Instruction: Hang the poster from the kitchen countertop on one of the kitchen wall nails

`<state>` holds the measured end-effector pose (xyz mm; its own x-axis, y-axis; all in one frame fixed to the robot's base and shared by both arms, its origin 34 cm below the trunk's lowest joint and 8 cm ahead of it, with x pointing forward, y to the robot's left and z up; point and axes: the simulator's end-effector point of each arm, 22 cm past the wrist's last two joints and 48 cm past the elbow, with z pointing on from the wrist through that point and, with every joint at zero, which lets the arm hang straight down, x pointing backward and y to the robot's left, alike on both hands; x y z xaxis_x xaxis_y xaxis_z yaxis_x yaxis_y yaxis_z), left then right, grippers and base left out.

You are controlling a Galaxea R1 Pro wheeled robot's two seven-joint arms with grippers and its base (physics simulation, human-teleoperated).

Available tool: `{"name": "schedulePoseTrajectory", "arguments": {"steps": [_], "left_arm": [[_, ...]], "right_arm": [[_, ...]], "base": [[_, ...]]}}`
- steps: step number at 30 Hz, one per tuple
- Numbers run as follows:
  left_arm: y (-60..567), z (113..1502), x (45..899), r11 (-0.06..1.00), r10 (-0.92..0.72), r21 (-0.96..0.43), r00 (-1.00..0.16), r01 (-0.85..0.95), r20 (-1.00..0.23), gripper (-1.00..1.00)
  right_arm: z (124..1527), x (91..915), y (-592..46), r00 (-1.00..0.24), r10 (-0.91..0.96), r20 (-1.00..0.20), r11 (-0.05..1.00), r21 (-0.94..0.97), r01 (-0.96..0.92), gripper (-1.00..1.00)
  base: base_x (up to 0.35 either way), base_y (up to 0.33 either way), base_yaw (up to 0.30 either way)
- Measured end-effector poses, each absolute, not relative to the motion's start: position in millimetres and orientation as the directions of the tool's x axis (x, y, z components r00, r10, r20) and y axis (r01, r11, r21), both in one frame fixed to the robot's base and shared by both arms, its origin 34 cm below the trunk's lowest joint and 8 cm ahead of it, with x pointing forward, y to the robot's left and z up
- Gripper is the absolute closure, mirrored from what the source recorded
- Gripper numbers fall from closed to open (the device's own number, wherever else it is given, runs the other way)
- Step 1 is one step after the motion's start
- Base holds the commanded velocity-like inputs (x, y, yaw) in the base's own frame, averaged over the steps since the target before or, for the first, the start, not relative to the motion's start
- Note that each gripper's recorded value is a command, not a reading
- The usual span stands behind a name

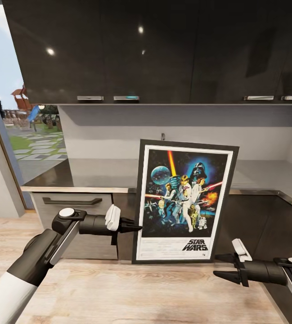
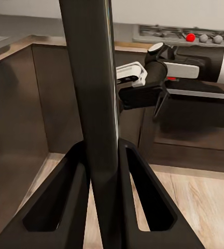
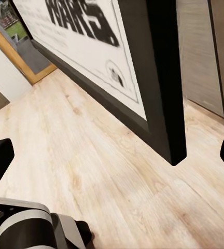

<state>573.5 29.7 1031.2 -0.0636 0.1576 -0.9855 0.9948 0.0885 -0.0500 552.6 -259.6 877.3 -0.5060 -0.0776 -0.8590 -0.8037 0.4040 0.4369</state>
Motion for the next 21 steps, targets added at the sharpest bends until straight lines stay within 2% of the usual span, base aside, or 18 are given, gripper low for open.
{"name": "schedulePoseTrajectory", "arguments": {"steps": [8,21], "left_arm": [[29,1032,562,0.038,0.158,-0.057,-0.063,0.998,-0.985,1.00],[29,1032,561,0.033,0.159,-0.059,-0.064,0.998,-0.985,1.00]], "right_arm": [[884,559,-260,-0.492,-0.077,-0.867,0.406,0.423,-0.810,-1.00],[885,561,-259,-0.486,-0.079,-0.870,0.404,0.418,-0.814,-1.00]], "base": [[0.000,0.000,0.000],[0.000,0.000,0.000]]}}
